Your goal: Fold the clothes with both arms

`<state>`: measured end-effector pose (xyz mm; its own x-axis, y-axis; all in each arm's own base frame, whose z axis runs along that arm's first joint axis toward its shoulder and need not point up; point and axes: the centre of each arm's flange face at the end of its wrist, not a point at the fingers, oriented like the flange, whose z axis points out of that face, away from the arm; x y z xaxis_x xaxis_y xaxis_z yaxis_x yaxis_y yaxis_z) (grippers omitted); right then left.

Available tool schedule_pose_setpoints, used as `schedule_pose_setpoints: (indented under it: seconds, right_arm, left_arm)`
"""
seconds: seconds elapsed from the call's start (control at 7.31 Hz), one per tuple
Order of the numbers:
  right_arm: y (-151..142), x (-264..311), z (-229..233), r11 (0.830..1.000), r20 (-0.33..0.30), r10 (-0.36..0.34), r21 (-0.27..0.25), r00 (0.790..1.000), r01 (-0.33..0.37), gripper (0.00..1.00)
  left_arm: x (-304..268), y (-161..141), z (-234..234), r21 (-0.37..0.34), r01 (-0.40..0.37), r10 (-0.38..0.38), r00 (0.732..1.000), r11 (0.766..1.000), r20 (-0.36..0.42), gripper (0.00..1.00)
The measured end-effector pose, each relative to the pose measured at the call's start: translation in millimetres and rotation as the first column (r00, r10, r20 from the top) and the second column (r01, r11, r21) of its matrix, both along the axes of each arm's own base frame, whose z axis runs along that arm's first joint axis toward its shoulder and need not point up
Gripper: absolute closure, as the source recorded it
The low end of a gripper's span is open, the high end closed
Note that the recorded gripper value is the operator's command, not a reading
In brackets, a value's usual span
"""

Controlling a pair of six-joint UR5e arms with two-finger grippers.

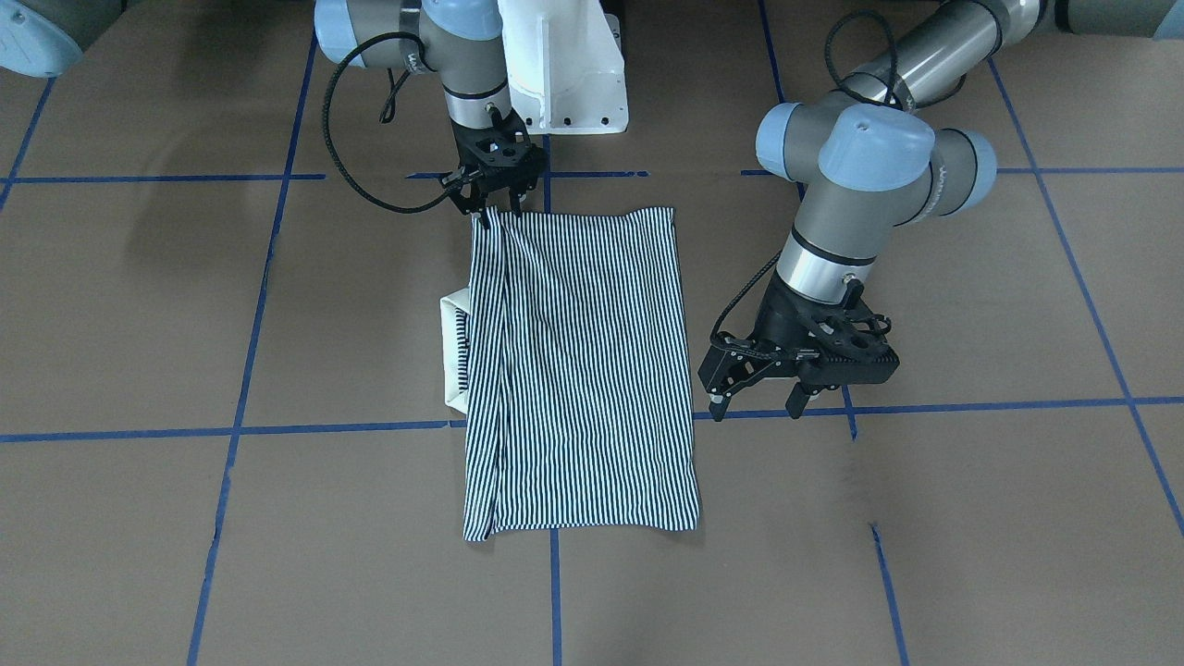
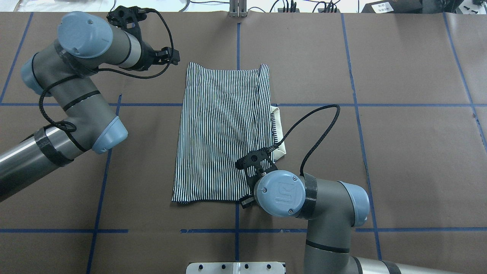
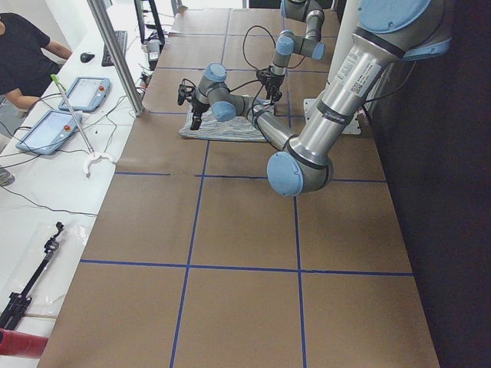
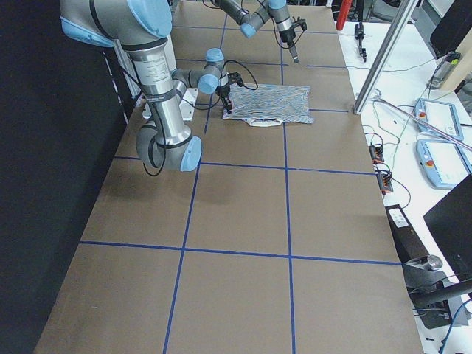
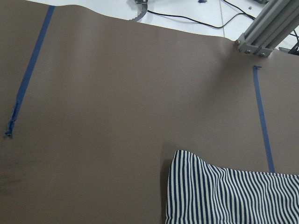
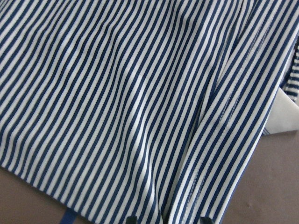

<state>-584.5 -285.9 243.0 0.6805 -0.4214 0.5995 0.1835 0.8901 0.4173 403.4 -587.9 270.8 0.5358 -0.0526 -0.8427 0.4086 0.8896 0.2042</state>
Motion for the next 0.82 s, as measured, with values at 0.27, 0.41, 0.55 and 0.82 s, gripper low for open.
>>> schedule_pose_setpoints:
  seconds: [0.27, 0.41, 0.55, 0.82]
  right_arm:
    - [1.4, -0.4, 2.1, 1.000, -0.003, -0.003, -0.002, 1.000, 0.003, 1.00]
    - [1.6, -0.2, 2.2, 1.000, -0.002, -0.004, -0.002, 1.000, 0.004, 1.00]
    - [1.5, 0.1, 2.2, 1.000, -0.002, -0.003, -0.002, 1.000, 0.003, 1.00]
    - [-0.9, 1.8, 1.3, 1.000, 0.002, 0.001, 0.000, 1.000, -0.001, 1.00]
  left_arm:
    - [0.1, 0.0, -0.2, 0.000, 0.000, 0.000, 1.000, 1.000, 0.000, 0.00]
    - [0.5, 0.0, -0.3, -0.001, 0.000, 0.000, 1.000, 1.000, 0.000, 0.00]
    - [0.9, 0.1, -0.2, -0.002, 0.000, 0.000, 1.000, 1.000, 0.000, 0.00]
    - [1.4, 0.1, -1.2, -0.003, -0.001, 0.001, 1.000, 1.000, -0.002, 0.00]
